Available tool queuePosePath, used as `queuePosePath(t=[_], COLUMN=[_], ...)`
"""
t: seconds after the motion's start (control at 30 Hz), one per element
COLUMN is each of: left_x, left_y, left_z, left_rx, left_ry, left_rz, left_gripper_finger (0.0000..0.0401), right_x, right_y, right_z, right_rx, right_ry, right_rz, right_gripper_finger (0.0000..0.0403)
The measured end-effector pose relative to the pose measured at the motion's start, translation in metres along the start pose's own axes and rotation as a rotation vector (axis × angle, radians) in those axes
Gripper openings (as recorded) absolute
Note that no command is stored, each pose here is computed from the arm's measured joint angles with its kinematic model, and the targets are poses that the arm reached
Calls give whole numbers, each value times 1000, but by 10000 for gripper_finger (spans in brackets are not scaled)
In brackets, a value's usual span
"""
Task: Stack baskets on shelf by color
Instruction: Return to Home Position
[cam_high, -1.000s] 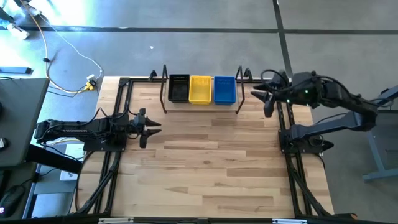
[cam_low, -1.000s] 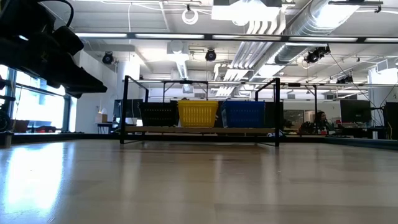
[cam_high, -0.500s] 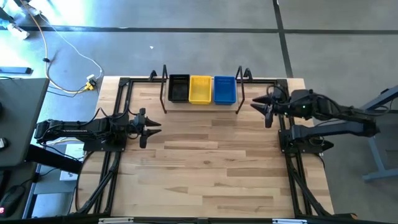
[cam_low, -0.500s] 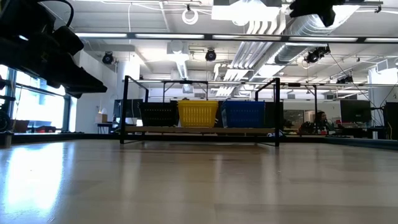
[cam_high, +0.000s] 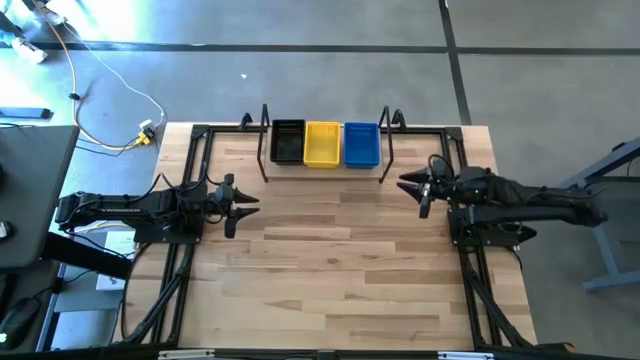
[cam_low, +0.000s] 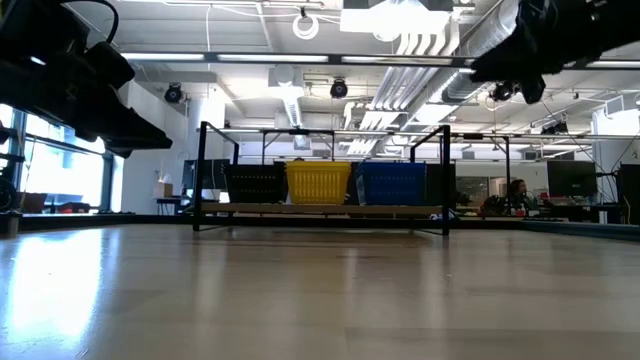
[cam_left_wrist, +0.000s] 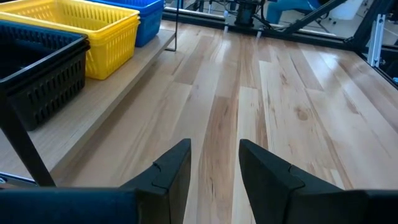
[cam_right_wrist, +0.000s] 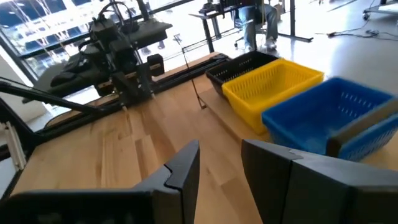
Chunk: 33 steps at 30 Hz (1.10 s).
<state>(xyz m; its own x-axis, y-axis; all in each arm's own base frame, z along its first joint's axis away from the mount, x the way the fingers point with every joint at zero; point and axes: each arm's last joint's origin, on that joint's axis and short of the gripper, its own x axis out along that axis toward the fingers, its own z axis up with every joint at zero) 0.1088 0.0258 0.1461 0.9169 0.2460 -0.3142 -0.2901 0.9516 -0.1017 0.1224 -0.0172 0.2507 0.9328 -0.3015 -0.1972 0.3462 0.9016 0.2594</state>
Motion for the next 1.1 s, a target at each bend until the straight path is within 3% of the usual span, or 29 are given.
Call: queuePosePath(t=[0.23, 0.5, 0.83, 1.1], left_x=[0, 0, 0, 0], left_y=[0, 0, 0, 0], left_z=[0, 0, 0, 0], left_rx=[0, 0, 0, 0], left_ry=[0, 0, 0, 0], left_rz=[0, 0, 0, 0], left_gripper_finger=[125, 125, 125, 125], right_x=[1, 0, -2, -5], right_y=[-11, -18, -21, -25], right_z=[-36, -59, -70, -79], right_rx=[44, 59, 53, 38], right_ry=[-52, -127, -137, -60], right_rz=[38, 89, 112, 86], right_gripper_finger=[105, 105, 105, 105])
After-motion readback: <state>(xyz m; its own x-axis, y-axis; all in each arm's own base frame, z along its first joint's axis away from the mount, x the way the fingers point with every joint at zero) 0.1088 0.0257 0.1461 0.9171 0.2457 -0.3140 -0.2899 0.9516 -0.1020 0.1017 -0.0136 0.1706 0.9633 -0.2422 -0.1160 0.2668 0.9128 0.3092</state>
